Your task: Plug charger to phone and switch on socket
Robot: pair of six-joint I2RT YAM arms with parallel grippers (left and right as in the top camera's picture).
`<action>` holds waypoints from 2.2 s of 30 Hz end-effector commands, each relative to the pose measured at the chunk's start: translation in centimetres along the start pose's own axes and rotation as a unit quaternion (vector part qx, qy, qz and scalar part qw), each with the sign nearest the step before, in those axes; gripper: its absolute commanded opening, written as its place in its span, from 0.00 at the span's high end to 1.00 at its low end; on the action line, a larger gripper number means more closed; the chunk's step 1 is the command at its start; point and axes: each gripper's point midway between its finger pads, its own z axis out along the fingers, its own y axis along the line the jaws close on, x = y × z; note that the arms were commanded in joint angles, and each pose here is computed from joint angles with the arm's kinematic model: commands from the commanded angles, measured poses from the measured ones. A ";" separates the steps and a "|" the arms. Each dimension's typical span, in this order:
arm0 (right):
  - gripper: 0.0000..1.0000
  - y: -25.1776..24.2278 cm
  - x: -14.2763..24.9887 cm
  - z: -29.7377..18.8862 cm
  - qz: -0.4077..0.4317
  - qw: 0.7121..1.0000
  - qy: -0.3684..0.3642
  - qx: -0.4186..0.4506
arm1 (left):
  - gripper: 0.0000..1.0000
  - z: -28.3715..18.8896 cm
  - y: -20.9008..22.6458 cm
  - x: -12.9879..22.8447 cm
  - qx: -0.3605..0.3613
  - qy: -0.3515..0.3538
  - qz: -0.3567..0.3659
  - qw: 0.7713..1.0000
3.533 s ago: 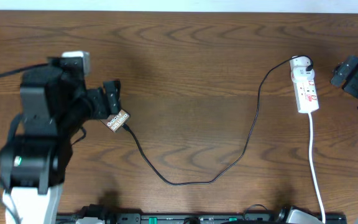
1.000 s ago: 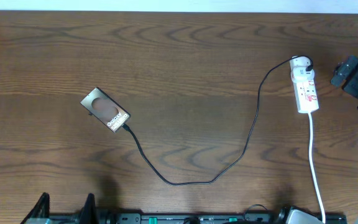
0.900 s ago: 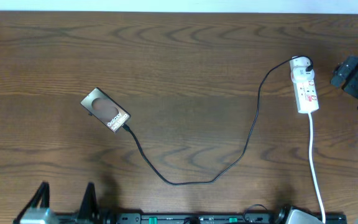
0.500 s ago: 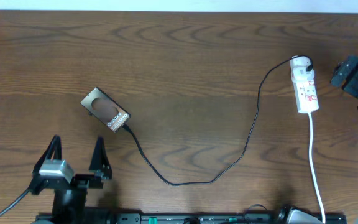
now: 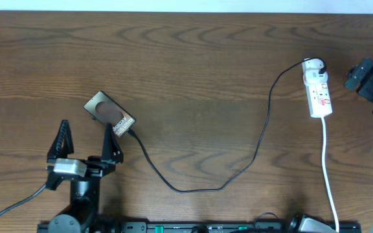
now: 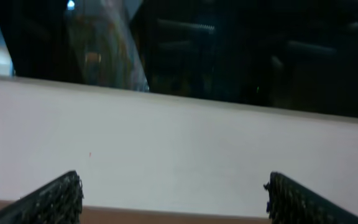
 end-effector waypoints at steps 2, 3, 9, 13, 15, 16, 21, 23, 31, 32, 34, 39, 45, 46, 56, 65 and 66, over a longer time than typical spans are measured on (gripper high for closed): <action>0.01 0.1 0.1 -0.1 0.002 1.000 -0.002 0.001 | 0.09 -0.4 0.6 3.7 -0.002 0.004 0.002 1.000; 0.01 0.1 0.1 -0.1 0.002 1.000 -0.002 0.001 | 0.09 -0.4 0.6 4.3 -0.001 0.017 0.002 1.000; 0.01 0.1 0.1 -0.1 0.002 1.000 -0.002 0.001 | 0.09 -0.7 1.1 7.5 -0.011 0.082 0.001 0.997; 0.01 0.1 0.1 -0.1 0.002 1.000 -0.002 0.001 | 0.09 -1.3 1.4 10.2 -0.019 0.138 0.000 0.990; 0.01 0.1 0.1 -0.1 0.002 1.000 -0.002 0.001 | 0.09 -1.8 1.6 11.5 -0.023 0.165 -0.001 0.986; 0.01 0.1 0.1 -0.1 0.002 1.000 -0.002 0.001 | 0.09 -2.0 1.7 12.2 -0.025 0.180 -0.001 0.983; 0.01 0.1 0.1 -0.1 0.002 1.000 -0.002 0.001 | 0.09 -3.7 2.2 15.6 -0.036 0.255 -0.002 0.966; 0.01 0.1 0.1 -0.1 0.002 1.000 -0.002 0.001 | 0.09 -4.2 2.5 16.5 -0.045 0.275 -0.001 0.960; 0.01 0.1 0.1 -0.1 0.002 1.000 -0.002 0.001 | 0.09 -4.2 2.6 16.5 -0.045 0.275 0.001 0.960; 0.01 0.1 0.1 -0.1 0.002 1.000 -0.002 0.001 | 0.09 -4.2 2.6 16.5 -0.046 0.275 0.001 0.960; 0.01 0.1 0.1 -0.1 0.002 1.000 -0.002 0.001 | 0.09 -4.2 2.5 16.5 -0.041 0.276 0.010 0.960; 0.01 0.1 0.1 -0.1 0.002 1.000 -0.002 0.001 | 0.09 -4.2 2.4 16.5 -0.023 0.278 0.059 0.958; 0.01 0.1 0.1 -0.1 0.002 1.000 -0.002 0.001 | 0.09 -4.2 1.9 16.6 -0.001 0.279 0.087 0.956; 0.01 0.1 0.1 -0.1 0.002 1.000 -0.002 0.001 | 0.09 -4.2 1.9 16.6 -0.001 0.279 0.087 0.956; 0.01 0.1 0.1 -0.1 0.002 1.000 -0.002 0.001 | 0.09 -4.2 1.9 16.5 -0.005 0.277 0.079 0.958; 0.01 0.1 0.1 -0.1 0.002 1.000 -0.002 0.001 | 0.09 -4.2 1.9 16.5 -0.005 0.278 0.078 0.957; 0.01 0.1 0.1 -0.1 0.002 1.000 -0.002 0.001 | 0.09 -4.2 1.9 16.5 -0.005 0.278 0.079 0.957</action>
